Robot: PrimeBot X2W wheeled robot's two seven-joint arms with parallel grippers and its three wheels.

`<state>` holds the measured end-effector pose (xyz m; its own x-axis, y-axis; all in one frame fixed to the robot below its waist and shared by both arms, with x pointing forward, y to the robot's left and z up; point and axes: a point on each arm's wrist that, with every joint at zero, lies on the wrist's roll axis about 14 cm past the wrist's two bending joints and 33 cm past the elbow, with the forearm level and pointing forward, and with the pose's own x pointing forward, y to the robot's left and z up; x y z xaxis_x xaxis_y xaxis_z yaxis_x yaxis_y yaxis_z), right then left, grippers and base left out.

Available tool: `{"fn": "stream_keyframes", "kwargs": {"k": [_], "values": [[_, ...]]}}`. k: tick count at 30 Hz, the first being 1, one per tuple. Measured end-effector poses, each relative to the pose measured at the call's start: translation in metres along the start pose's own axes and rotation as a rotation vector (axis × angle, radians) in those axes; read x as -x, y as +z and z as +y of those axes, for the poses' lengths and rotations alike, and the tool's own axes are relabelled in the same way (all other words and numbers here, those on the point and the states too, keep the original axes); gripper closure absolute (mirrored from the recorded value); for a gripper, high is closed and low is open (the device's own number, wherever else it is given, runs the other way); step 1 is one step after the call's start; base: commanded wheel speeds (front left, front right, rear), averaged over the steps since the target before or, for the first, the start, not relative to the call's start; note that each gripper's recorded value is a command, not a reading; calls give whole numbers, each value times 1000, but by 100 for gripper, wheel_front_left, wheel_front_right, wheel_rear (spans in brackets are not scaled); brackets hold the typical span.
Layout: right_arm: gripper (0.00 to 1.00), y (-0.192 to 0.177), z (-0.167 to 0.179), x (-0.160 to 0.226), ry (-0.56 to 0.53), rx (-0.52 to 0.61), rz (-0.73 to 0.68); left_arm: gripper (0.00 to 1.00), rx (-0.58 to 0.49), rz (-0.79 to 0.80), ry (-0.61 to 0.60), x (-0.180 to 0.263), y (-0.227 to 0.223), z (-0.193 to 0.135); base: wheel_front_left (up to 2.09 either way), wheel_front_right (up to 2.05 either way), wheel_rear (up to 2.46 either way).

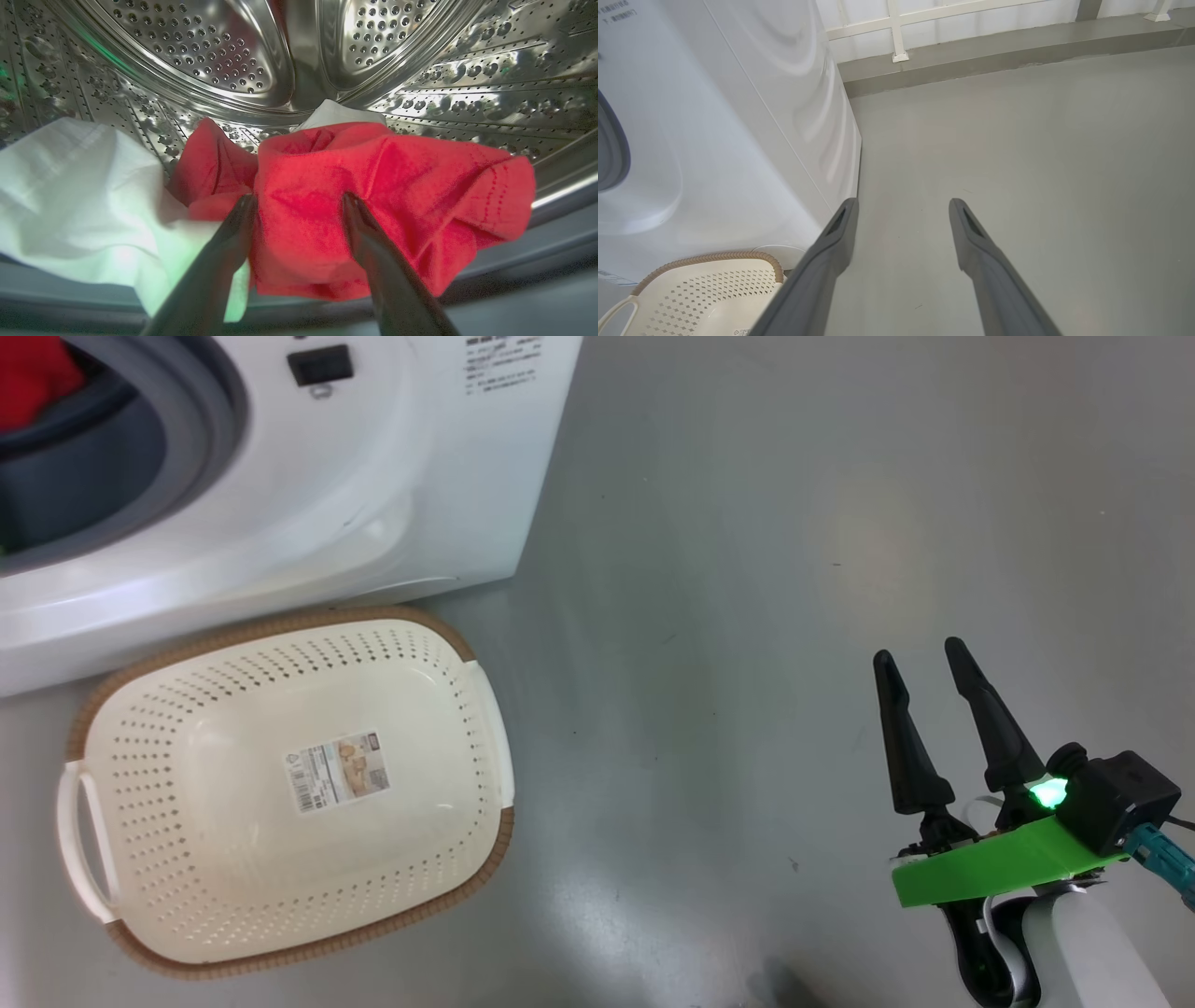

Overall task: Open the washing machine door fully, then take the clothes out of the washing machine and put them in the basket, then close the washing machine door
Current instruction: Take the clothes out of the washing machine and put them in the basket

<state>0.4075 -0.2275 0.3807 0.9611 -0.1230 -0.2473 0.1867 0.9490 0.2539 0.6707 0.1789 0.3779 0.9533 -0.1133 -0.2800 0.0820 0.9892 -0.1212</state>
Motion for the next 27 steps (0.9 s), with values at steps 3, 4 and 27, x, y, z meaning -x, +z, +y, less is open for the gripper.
{"fn": "stream_keyframes", "kwargs": {"k": [3,4,27], "values": [[0,-1,-3,1,-9,4,3,0,0,15,7,-4,-4,1,0,0,0],[0,-1,-4,1,-12,4,4,0,-3,21,6,-6,-6,0,0,0,0],[0,14,8,1,25,-8,-40,100,65,-118,-15,17,33,-7,0,0,0]]}}
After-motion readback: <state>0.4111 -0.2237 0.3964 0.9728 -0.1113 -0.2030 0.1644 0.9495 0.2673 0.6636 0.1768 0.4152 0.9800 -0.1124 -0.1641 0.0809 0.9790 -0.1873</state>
